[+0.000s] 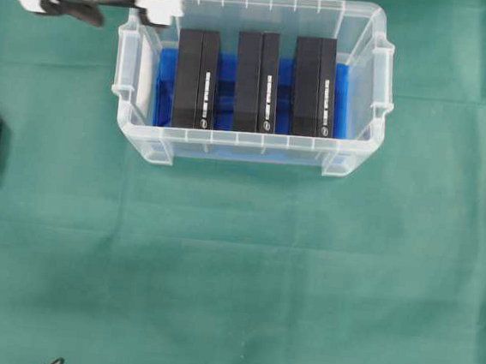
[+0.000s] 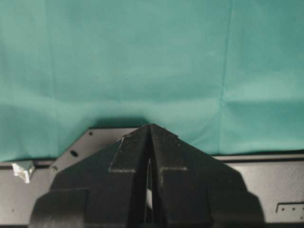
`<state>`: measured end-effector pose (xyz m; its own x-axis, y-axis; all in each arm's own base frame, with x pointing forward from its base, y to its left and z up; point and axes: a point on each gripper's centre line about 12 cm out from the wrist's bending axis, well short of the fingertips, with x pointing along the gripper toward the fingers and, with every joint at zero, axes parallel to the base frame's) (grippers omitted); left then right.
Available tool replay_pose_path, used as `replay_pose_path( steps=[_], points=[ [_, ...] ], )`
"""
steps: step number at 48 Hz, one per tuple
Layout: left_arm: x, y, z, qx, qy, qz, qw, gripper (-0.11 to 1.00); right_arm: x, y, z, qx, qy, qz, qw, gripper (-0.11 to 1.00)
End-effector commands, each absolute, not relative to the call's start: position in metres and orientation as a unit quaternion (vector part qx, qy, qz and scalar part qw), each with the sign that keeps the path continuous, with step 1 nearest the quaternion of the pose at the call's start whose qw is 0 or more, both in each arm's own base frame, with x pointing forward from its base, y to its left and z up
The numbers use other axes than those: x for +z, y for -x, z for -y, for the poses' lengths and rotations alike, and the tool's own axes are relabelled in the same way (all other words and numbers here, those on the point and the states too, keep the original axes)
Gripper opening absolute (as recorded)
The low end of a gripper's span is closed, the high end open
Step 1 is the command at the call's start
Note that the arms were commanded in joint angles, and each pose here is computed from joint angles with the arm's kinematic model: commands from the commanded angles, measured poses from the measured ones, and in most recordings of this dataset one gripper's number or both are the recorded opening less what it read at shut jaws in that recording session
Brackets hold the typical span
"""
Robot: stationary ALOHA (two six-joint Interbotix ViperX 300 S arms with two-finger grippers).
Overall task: Take the box out of the case with the left arm.
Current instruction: 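Move the open left gripper over the middle black box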
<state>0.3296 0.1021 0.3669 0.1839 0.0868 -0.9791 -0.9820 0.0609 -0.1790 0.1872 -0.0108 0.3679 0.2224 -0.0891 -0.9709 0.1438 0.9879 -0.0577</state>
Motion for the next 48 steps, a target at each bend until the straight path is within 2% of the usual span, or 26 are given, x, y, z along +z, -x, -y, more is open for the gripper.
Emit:
replay_pose_path(
  steps=[1,29,48],
  points=[
    [0.379,-0.344,-0.102,0.451,0.510,-0.429,0.593,0.91,0.377,-0.188,0.011,-0.075,-0.024,-0.605,0.793,0.00],
    [0.368,-0.434,-0.111,0.432,0.508,-0.423,0.613,0.91,0.378,-0.189,0.011,-0.075,-0.024,-0.599,0.797,0.00],
    [0.358,-0.455,-0.113,0.430,0.504,-0.427,0.615,0.91,0.378,-0.189,0.011,-0.074,-0.023,-0.597,0.798,0.00]
  ],
)
